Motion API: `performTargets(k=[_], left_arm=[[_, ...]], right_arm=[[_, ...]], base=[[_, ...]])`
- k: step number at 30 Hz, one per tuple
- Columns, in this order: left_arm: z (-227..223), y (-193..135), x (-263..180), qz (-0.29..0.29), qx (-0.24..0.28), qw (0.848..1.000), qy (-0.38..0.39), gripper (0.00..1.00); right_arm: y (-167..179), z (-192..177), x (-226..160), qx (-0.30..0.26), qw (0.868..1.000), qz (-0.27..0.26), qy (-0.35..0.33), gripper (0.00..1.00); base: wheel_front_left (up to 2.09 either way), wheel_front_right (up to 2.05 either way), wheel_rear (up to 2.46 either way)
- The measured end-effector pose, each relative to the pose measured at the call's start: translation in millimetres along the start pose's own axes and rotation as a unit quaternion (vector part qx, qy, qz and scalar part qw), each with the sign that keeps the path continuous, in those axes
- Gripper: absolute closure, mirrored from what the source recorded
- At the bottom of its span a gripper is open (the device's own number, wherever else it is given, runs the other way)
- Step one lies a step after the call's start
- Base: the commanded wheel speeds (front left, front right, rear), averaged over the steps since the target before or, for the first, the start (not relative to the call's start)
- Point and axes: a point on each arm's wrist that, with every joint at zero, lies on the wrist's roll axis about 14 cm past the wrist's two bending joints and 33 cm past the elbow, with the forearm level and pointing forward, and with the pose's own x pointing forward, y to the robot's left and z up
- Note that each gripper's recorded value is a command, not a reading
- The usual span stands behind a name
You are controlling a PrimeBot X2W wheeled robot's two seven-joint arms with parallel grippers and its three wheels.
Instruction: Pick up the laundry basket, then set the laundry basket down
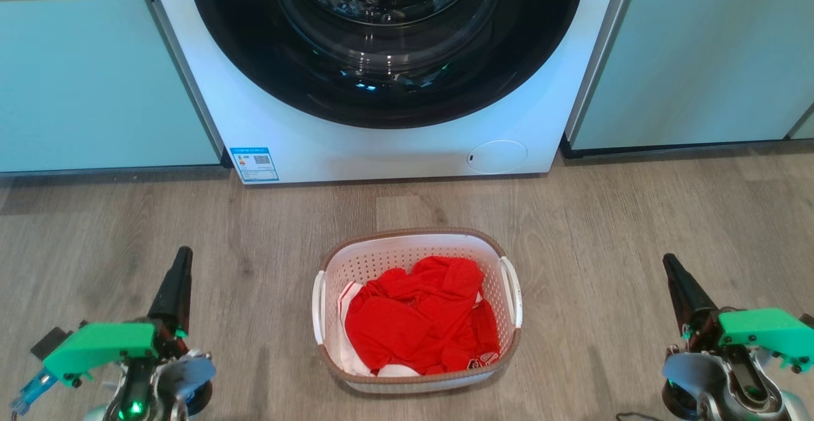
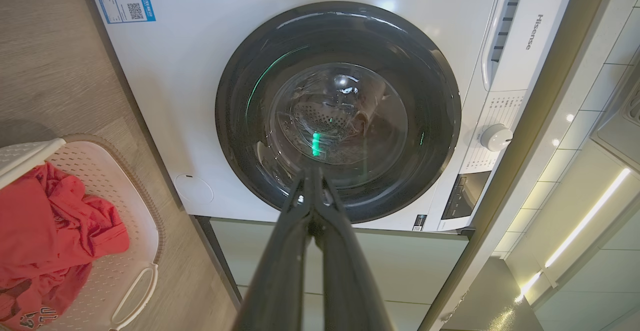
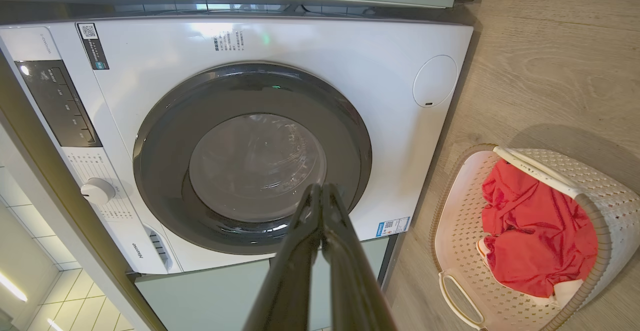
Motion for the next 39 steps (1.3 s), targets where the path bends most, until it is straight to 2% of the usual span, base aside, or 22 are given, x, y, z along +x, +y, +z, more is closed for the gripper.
performTargets(k=[39], left_arm=[[0.0,0.0,0.0,0.0,0.0,1.0,0.0,1.0]], right_arm=[[0.0,0.1,0.0,0.0,1.0,0.0,0.0,1.0]], base=[[0.0,0.0,0.0]])
